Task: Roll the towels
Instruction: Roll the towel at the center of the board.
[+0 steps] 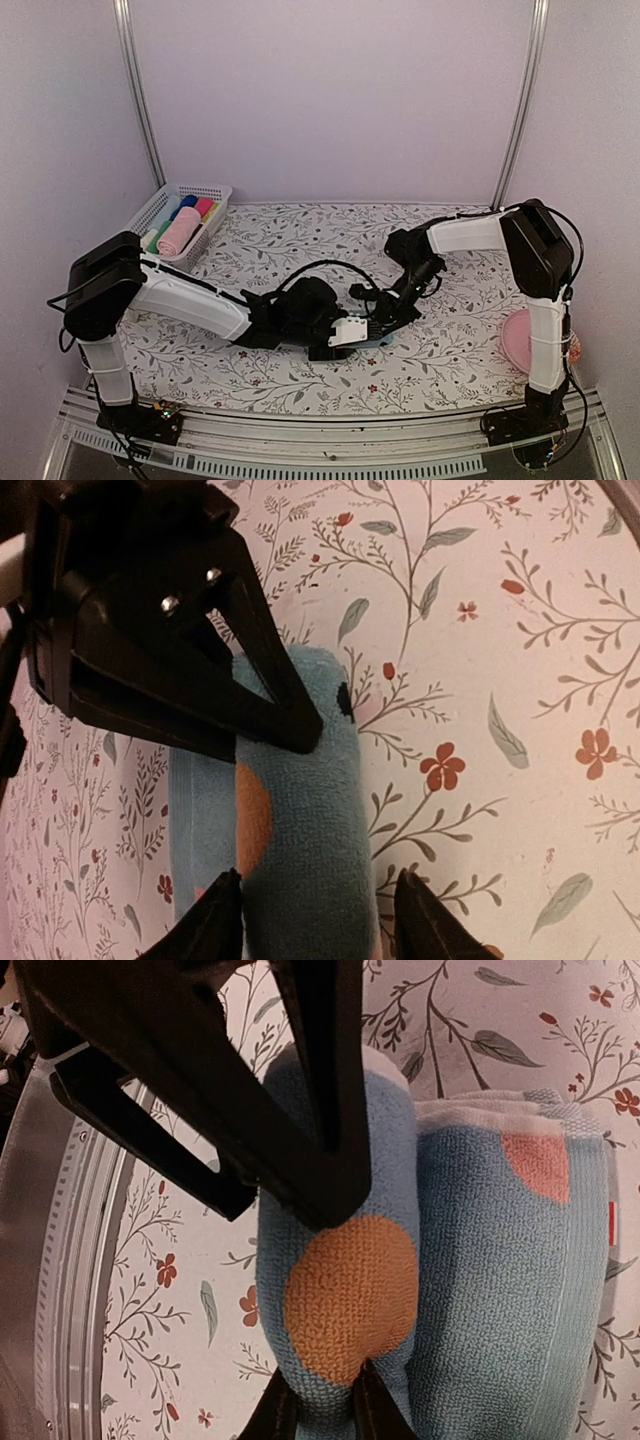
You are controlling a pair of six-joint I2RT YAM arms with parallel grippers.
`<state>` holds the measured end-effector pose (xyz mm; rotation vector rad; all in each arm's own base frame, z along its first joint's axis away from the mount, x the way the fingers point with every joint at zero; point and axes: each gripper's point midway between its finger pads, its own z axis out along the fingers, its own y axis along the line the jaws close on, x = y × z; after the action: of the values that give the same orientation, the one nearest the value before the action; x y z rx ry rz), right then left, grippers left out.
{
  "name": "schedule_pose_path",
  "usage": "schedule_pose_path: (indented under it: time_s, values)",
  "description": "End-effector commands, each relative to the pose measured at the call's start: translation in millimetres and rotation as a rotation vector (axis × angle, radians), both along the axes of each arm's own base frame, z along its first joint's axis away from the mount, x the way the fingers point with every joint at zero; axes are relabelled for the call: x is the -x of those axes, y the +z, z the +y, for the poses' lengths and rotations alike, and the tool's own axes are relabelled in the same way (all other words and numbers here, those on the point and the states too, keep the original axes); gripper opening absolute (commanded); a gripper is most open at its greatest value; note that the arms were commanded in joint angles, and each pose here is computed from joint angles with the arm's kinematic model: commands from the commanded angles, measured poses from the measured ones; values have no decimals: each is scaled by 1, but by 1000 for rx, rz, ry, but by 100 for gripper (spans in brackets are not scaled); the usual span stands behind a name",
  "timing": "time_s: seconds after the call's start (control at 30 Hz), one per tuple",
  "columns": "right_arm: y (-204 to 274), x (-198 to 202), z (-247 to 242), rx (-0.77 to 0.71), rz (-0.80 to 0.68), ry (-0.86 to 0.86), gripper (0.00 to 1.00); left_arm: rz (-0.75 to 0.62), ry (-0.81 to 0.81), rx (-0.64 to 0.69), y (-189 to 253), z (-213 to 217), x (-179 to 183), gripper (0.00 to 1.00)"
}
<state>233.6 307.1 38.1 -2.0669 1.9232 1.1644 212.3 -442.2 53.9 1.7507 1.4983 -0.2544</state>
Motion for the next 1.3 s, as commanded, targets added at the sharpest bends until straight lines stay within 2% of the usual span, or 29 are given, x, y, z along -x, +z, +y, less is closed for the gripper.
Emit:
schedule_pose_path:
  time_s: [0.0, 0.2, 0.33, 0.43, 0.53, 0.63, 0.8, 1.03, 1.27]
  values:
    - [-13, 11, -8, 68, 72, 5, 14, -39, -2, -3, 2, -9, -4, 49]
    - [-14, 10, -8, 69, 62, 3, 14, -20, 21, -63, -16, -3, -6, 35]
    - [-10, 1, -9, 60, 33, -19, 18, 33, 45, -85, -26, 4, -3, 18]
    - [-2, -11, -11, 40, -16, -50, 31, 101, 65, -87, -32, 8, 0, 10]
    - [12, -25, -18, 12, -85, -89, 43, 184, 96, -73, -35, 12, -1, 10]
    - [32, -41, -29, -29, -155, -139, 50, 278, 149, -78, -47, 20, -7, 9]
    - [61, -60, -51, -90, -246, -212, 53, 451, 273, -80, -62, 30, -24, 8]
    - [74, -41, -56, -188, -361, -117, 55, 655, 321, -34, -63, 26, -36, 9]
    - [67, -28, -41, -216, -459, -57, 56, 857, 335, 36, -58, 29, -44, 10]
